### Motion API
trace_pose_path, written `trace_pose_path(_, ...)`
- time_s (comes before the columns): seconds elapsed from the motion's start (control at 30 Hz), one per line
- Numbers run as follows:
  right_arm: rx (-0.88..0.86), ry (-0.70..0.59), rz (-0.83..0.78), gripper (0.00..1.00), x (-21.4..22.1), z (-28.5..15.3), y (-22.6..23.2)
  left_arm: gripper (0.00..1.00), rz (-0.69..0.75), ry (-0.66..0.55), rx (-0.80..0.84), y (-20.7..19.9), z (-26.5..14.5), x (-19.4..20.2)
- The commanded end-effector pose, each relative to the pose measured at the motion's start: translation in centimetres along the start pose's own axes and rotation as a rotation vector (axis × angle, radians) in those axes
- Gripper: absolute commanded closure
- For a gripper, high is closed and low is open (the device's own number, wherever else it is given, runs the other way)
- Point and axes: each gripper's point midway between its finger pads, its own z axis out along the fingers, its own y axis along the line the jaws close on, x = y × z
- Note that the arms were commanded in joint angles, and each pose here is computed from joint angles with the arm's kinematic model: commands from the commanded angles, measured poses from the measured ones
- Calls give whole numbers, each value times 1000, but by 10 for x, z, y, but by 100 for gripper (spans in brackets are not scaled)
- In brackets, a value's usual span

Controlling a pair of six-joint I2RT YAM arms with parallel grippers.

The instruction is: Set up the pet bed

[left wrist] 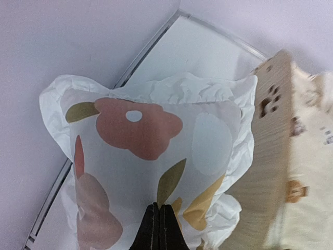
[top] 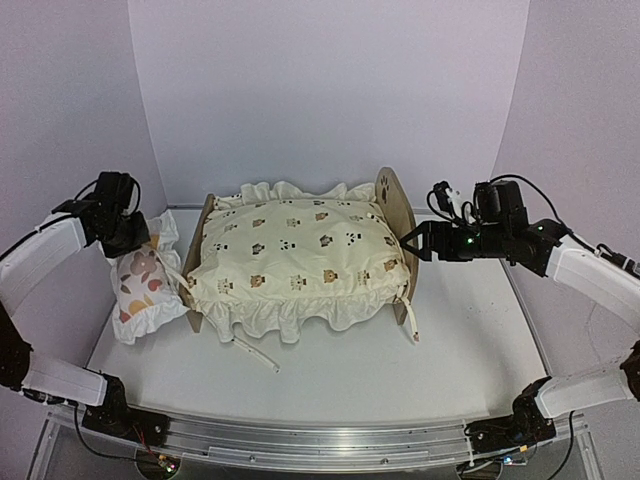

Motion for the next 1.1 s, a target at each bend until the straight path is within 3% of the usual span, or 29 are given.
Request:
trace_pose_path(0.0,-24,-48,-6,10,-17,-11,9,100,33,-141,106,-35,-63,-57)
trace_pose_path(0.17,-83,-61,0,9,-25,-18,23,100,49,-219,316,-84,-114,-93)
trace_pose_path(0.4,-394,-26,119,2,-47,-4,78,100,90,-224,641,-151,-148,-110)
trace_pose_path(0.53,-524,-18,145,2,-62,10,120,100,104,-184,753,-189,-144,-95)
trace_pose_path(0.7,-567,25,111,2,-55,51,171,100,121,-136,854,-236,-133,-61)
trace_pose_path(1.07,-667,47,133,2,-49,133,236,100,121,-87,938,-276,-128,-30)
